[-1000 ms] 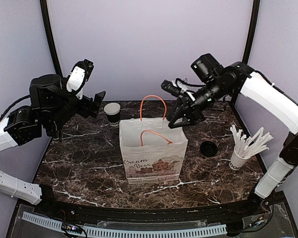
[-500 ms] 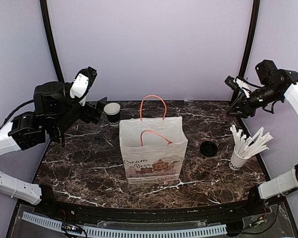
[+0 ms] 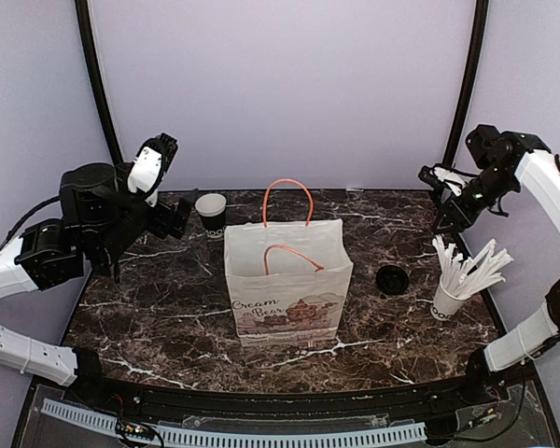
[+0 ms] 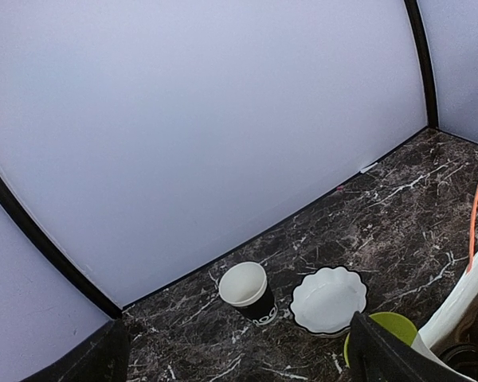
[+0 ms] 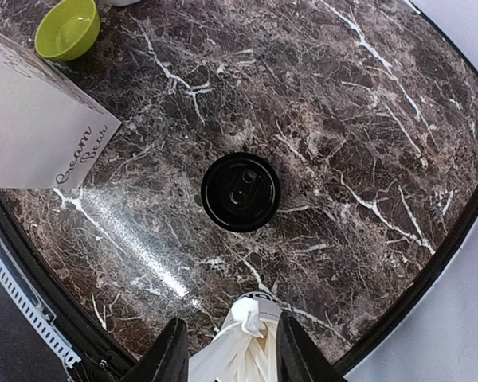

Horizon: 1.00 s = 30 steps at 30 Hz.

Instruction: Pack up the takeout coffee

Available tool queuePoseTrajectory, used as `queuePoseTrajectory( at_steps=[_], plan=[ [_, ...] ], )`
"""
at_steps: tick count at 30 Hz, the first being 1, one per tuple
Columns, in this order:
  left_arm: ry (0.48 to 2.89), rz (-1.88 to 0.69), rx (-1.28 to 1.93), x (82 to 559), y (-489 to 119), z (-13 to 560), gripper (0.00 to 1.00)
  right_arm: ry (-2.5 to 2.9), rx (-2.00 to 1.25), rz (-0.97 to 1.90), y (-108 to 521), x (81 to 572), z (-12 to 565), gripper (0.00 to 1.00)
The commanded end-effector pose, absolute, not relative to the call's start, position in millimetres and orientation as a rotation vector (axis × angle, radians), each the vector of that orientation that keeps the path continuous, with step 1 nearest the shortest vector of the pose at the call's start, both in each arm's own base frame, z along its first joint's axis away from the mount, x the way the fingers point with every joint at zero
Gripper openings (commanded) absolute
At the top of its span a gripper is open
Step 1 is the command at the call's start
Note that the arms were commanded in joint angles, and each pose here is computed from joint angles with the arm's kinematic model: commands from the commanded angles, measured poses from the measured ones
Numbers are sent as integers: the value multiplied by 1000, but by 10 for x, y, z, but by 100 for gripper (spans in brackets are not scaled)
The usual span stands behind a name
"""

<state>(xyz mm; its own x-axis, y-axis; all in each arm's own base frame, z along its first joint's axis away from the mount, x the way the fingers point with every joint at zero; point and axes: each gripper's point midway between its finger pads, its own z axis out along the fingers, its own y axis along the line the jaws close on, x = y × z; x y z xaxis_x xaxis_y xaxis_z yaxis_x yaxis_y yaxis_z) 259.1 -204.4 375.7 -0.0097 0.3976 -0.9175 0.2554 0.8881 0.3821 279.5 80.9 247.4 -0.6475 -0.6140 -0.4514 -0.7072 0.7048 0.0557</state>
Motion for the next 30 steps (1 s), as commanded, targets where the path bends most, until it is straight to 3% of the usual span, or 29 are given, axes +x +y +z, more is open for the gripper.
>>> queuePoseTrajectory(
  at_steps=[1, 11, 17, 23, 30],
  plan=[
    [1587, 62, 454, 2520, -1903, 3852, 97, 2574, -1010, 280, 732, 2802, 2361, 33],
    [1592, 55, 454, 2507, -1889, 3830, 97, 2644, -1027, 275, 685, 2766, 2163, 24],
    [1592, 56, 460, 2514, -1908, 3828, 97, 2636, -1023, 253, 665, 2786, 2179, 0],
    [1591, 61, 469, 2525, -1934, 3837, 97, 2592, -1047, 210, 647, 2822, 2427, 0],
    [1585, 88, 478, 2552, -1953, 3842, 97, 2428, -1038, -121, 380, 3011, 3070, 0]
  ],
)
